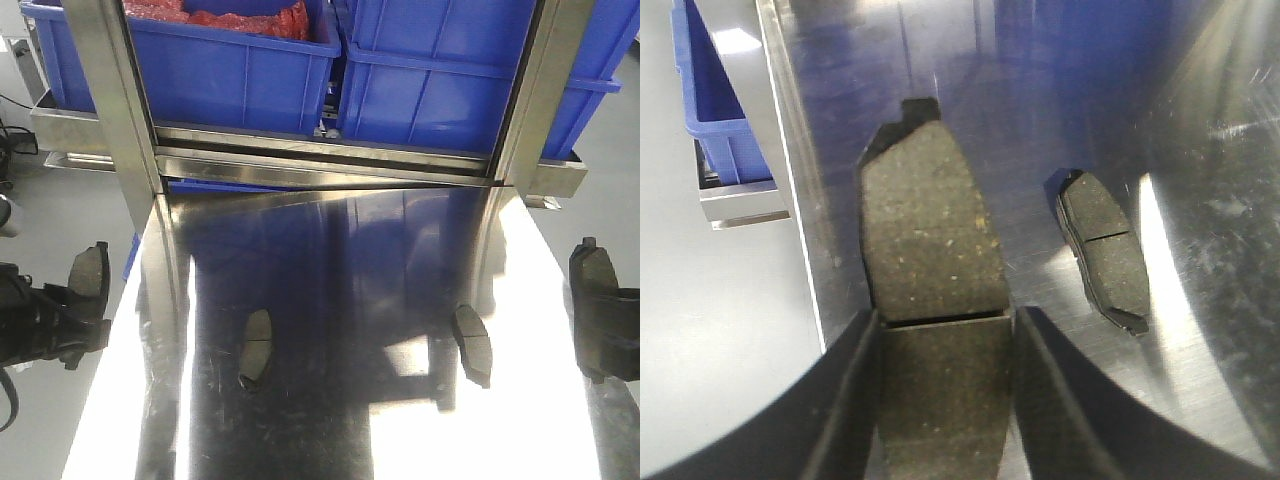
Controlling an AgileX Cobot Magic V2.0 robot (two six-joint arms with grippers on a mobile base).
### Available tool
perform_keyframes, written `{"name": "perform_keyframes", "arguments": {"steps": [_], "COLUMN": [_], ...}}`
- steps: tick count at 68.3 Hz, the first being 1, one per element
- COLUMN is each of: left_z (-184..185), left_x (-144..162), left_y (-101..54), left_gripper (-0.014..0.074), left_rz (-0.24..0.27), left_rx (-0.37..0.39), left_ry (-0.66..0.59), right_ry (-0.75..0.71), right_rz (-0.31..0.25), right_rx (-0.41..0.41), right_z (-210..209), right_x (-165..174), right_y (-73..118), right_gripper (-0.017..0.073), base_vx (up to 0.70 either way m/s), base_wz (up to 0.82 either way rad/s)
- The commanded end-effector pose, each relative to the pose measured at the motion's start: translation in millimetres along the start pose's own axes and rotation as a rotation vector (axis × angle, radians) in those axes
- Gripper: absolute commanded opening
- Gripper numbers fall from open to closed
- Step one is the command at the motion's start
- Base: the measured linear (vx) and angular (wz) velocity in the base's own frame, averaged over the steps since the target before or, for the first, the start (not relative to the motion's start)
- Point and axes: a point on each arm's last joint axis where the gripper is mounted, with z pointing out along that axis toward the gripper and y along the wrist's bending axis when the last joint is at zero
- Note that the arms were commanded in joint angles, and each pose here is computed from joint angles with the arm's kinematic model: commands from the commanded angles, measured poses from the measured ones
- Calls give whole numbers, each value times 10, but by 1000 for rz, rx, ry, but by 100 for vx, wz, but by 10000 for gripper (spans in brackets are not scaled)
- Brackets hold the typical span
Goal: Move and align brake pads A on conveyor
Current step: 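Lift the brake pad with the right gripper, holding both pads up, then turn the base away from the table holding both pads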
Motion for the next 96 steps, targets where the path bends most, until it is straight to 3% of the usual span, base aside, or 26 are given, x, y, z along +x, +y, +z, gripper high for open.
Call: {"name": "perform_keyframes", "arguments": {"steps": [1, 96], "left_z": [-104, -104], "left_x": [-160, -160], "left_y": [-37, -37], "left_gripper": [52, 52], "left_rz": [2, 2], "left_rx": [19, 19], "left_ry": [-125, -125], "right_ry": [-91, -88], "right_rz": [12, 13], "right_rx": [18, 18], "right_z": [-65, -58], "right_x": [-131, -131], "right_y": [-1, -4], "right_gripper": [99, 99], "base_vx": [0, 0], "base_wz": [0, 2]}}
